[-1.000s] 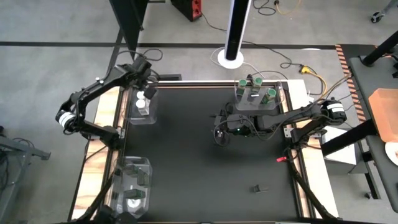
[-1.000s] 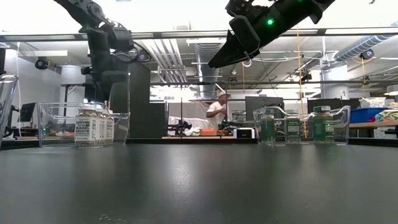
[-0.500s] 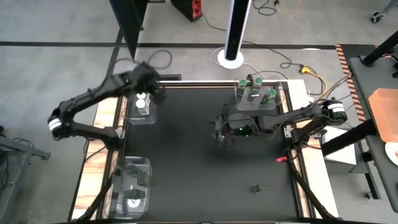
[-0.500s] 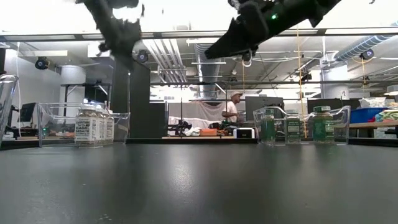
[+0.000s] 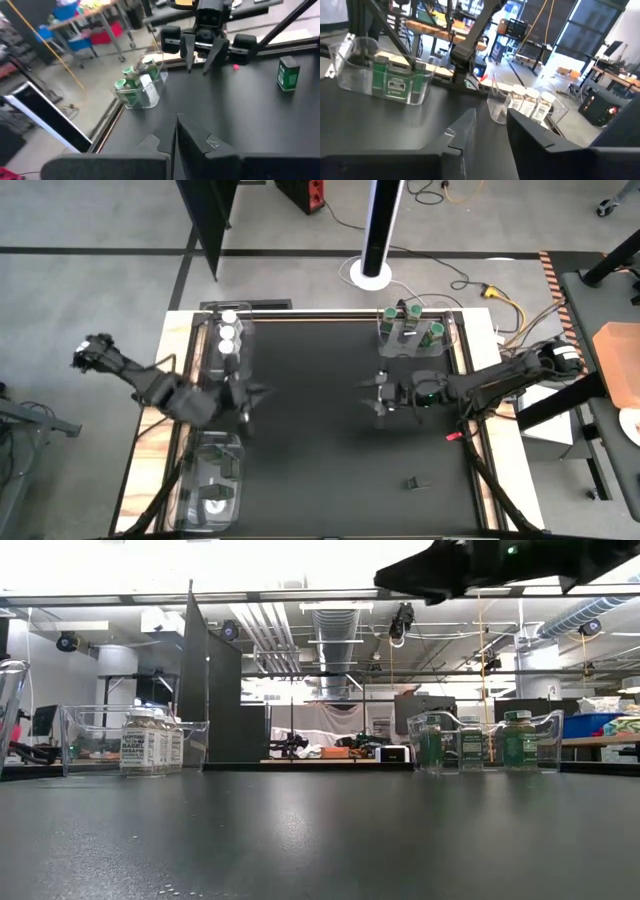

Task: Sort spices by type
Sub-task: Put the black seasoning can into the bottom left transparent bin

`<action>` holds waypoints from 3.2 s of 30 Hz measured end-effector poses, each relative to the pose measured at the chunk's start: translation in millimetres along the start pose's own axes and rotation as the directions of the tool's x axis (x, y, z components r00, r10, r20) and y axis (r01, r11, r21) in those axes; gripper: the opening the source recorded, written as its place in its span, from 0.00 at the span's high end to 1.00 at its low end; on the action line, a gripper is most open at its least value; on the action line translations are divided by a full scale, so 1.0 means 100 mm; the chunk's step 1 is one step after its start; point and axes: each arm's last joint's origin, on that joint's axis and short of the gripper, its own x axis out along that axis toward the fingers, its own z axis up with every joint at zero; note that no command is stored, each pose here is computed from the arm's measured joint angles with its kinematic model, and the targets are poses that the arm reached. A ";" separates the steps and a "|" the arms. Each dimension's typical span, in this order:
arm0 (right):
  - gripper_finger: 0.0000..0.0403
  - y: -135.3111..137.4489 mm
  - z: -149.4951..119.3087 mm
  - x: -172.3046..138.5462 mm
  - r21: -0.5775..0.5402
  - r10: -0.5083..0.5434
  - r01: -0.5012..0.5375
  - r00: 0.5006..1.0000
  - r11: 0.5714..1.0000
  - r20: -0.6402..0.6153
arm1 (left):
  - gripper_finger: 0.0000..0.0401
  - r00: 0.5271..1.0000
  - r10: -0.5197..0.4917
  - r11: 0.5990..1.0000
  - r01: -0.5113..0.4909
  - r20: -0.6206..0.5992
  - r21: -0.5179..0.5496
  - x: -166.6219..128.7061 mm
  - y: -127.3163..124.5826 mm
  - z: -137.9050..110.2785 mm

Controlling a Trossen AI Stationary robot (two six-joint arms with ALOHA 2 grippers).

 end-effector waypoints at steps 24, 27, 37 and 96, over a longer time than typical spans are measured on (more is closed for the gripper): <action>0.92 0.16 0.74 -0.72 0.179 0.074 -0.006 0.925 0.984 -0.373 | 1.00 0.999 -0.008 1.000 0.008 -0.033 0.004 0.00 -0.57 -0.17; 0.92 0.21 0.88 -0.77 0.232 0.110 0.013 0.854 0.973 -0.508 | 1.00 0.999 -0.004 1.000 0.005 -0.041 0.015 0.03 -0.60 -0.19; 0.92 0.55 0.99 -0.72 0.387 0.357 0.014 0.355 0.922 -0.864 | 1.00 0.999 0.009 1.000 -0.009 -0.049 0.003 0.06 -0.64 -0.21; 0.71 1.92 0.31 -0.73 0.304 0.341 -0.231 0.142 0.924 -0.929 | 1.00 0.998 0.058 0.990 -0.062 -0.034 -0.125 0.06 -0.62 -0.16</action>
